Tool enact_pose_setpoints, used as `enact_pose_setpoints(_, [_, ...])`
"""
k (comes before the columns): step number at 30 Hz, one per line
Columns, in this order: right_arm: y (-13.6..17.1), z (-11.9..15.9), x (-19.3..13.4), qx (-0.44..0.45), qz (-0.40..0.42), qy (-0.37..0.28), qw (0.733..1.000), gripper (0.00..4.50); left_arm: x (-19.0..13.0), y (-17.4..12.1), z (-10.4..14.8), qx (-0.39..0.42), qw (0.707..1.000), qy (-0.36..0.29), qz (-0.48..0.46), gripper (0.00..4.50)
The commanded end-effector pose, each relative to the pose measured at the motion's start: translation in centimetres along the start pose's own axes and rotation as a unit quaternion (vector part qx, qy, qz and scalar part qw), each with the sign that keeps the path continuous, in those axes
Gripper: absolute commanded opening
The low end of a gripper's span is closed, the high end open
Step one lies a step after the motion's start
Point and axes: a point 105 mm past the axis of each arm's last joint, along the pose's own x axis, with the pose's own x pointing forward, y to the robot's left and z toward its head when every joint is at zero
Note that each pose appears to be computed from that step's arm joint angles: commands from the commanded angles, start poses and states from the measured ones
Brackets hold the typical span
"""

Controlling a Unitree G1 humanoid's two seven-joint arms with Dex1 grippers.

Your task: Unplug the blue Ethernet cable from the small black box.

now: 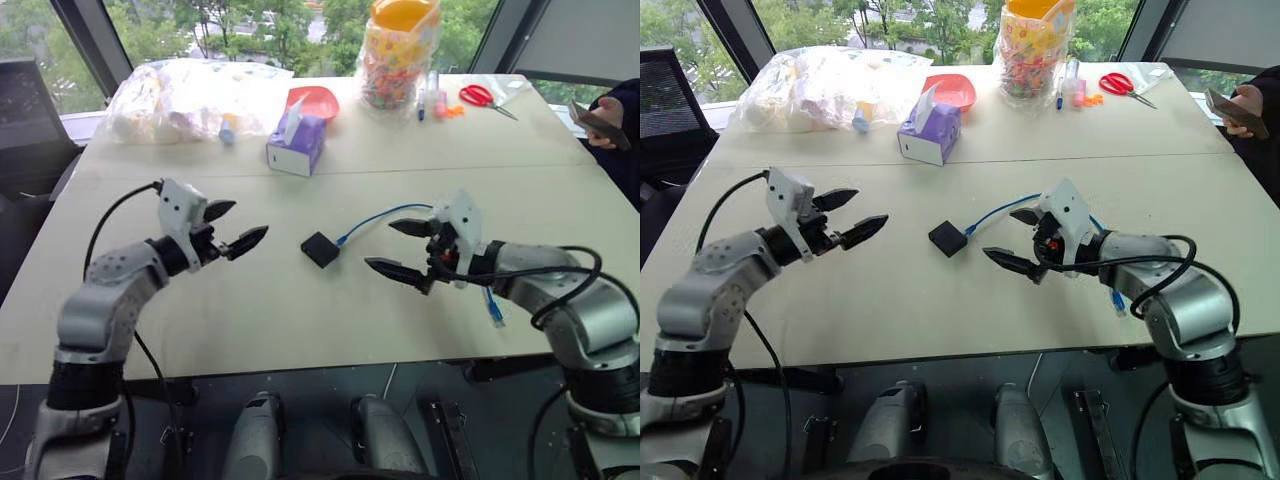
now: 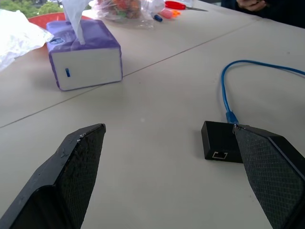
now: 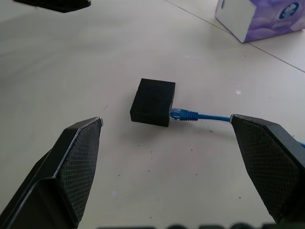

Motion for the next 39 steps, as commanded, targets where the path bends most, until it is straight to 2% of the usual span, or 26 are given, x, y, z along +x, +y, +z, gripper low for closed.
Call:
enact_pose_setpoints(1, [-0.1, 0.9, -0.2, -0.015, 0.015, -0.005, 1.0, 4.5, -0.3, -0.2, 1.0, 0.008, 1.0, -0.015, -0.024, 4.47])
enact_pose_setpoints(12, [-1.4, 1.2, 0.0, -0.053, 0.035, 0.024, 0.998, 4.5, 0.2, -1.0, 2.4, -0.003, 0.998, -0.028, -0.049, 4.47])
enact_pose_setpoints(22, [-2.8, 2.0, 1.2, -0.109, 0.09, 0.063, 0.988, 4.5, 0.5, -2.2, 1.8, 0.003, 0.998, -0.009, -0.066, 4.47])
enact_pose_setpoints(31, [-4.5, 1.9, 5.6, -0.214, 0.168, 0.119, 0.955, 4.5, 0.2, -3.0, 0.8, 0.015, 0.996, 0.02, -0.09, 4.47])
enact_pose_setpoints(39, [-4.7, -0.4, 10.5, -0.294, 0.229, 0.199, 0.906, 4.5, -0.4, -2.9, 0.5, 0.02, 0.997, 0.018, -0.07, 4.47])
